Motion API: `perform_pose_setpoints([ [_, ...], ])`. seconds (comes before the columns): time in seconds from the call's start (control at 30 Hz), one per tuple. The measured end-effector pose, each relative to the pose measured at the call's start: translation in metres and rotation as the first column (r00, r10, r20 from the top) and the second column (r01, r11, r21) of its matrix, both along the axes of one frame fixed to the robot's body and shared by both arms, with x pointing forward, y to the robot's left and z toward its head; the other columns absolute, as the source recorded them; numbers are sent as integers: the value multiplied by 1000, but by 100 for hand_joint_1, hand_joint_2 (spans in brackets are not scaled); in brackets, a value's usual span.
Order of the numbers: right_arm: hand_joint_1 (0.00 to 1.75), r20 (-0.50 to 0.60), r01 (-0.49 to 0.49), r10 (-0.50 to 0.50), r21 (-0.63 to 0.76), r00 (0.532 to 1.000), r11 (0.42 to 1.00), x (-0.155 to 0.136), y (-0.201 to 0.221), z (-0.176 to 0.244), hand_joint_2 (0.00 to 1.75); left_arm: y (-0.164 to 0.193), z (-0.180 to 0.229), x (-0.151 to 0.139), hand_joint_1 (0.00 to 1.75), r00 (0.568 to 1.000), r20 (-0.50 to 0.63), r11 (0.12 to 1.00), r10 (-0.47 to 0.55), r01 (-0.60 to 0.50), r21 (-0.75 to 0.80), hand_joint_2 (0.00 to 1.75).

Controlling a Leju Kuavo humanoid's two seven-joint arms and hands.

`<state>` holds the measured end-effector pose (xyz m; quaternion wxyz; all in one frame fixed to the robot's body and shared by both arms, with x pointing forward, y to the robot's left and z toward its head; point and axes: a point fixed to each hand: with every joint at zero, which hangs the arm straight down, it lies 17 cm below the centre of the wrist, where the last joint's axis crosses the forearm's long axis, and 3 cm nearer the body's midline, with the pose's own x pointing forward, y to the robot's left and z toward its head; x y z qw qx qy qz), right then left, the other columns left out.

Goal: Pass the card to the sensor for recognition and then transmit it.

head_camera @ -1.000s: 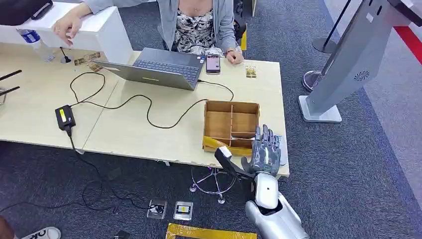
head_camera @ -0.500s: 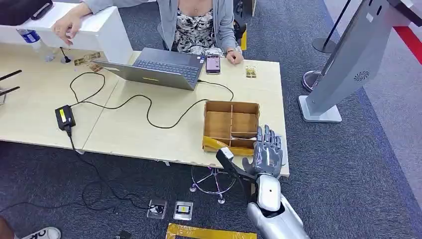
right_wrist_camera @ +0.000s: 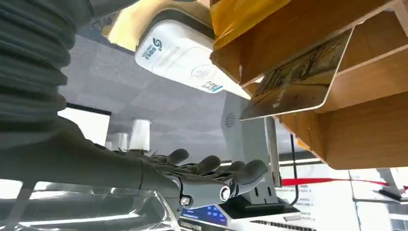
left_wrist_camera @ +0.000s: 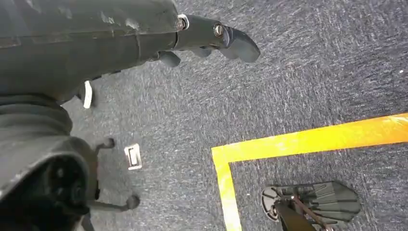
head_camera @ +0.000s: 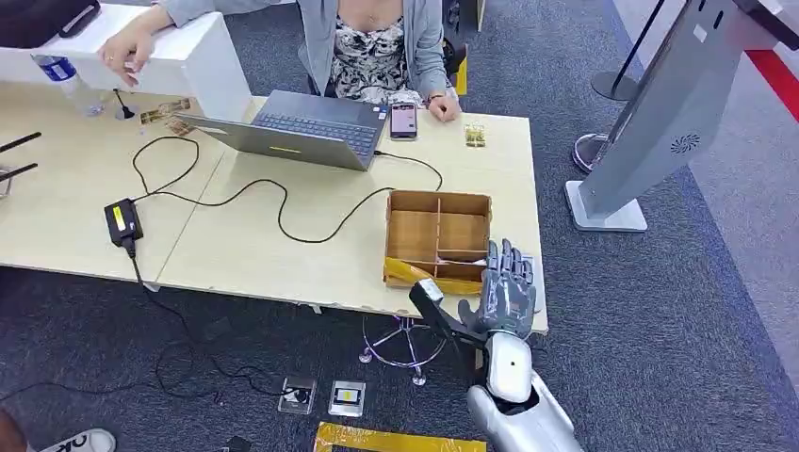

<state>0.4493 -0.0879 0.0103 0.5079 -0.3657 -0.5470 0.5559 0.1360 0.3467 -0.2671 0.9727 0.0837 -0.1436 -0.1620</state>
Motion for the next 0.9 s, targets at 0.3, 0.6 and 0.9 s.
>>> perform_pose_setpoints([
  [0.3, 0, 18, -13, 13, -19, 1000, 1000, 0, 0, 2, 175, -2, 4, 17, 0, 999, 19, 999, -39, 39, -6, 0],
  [0.6, 0, 50, -53, 57, -75, 997, 996, 7, 7, 12, 175, -2, 5, 20, 0, 999, 24, 1000, -29, 29, -9, 0],
  [0.9, 0, 55, -69, 73, -76, 996, 995, 6, 12, 14, 175, 0, 5, 20, 0, 1000, 24, 1000, -20, 20, -7, 0],
])
